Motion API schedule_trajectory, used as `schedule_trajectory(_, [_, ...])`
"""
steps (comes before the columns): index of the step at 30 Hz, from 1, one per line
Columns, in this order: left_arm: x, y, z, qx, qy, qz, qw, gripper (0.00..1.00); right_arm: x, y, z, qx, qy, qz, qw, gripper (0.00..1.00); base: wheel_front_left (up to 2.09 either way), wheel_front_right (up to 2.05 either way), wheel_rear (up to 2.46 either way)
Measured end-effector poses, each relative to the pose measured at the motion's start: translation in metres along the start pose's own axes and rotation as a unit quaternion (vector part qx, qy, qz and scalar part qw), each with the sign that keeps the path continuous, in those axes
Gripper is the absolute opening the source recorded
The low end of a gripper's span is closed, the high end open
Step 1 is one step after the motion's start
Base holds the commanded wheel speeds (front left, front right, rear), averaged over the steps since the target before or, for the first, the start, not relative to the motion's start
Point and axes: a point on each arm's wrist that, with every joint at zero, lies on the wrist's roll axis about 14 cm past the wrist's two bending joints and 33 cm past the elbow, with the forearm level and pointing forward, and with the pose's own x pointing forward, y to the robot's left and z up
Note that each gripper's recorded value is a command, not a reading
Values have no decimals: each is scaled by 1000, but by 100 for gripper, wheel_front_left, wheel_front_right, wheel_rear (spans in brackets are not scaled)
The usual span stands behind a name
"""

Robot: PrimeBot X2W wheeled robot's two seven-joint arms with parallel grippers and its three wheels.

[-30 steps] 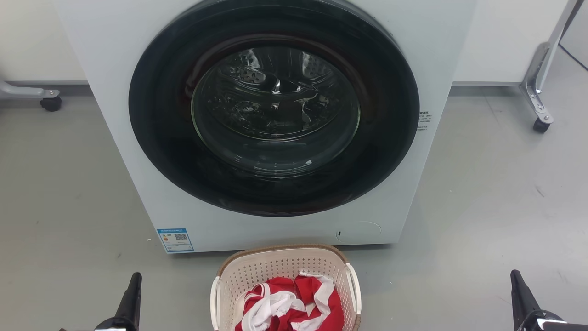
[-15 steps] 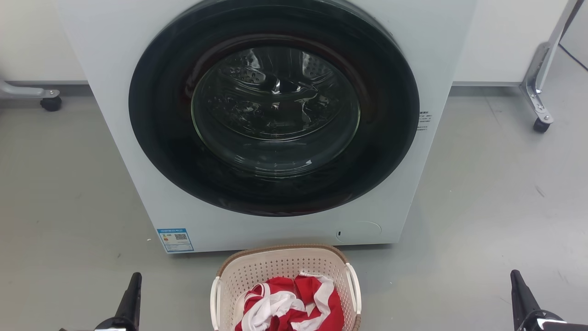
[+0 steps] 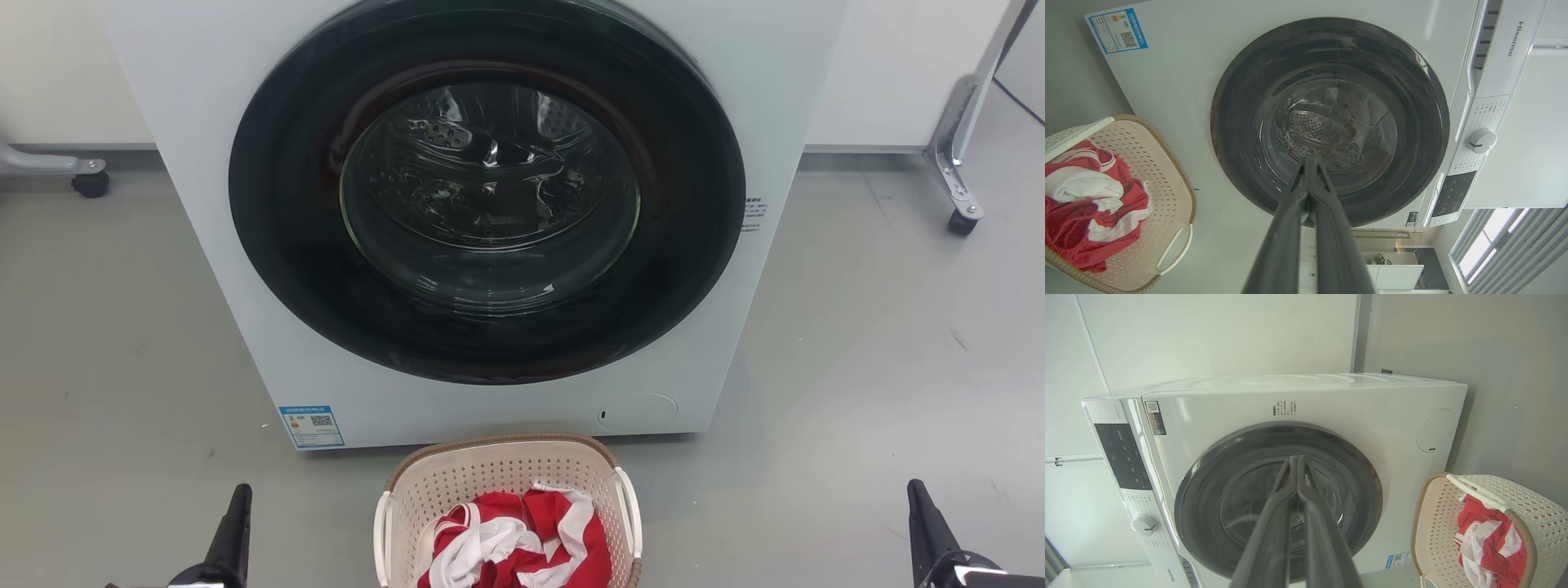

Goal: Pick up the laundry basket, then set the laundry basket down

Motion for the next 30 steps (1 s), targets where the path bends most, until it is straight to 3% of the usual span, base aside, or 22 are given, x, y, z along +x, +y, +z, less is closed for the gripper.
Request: schedule_trajectory(30, [0,0,0,0,0,0,1000,0,0,0,0,0,0,0,1000,0,0,0,0])
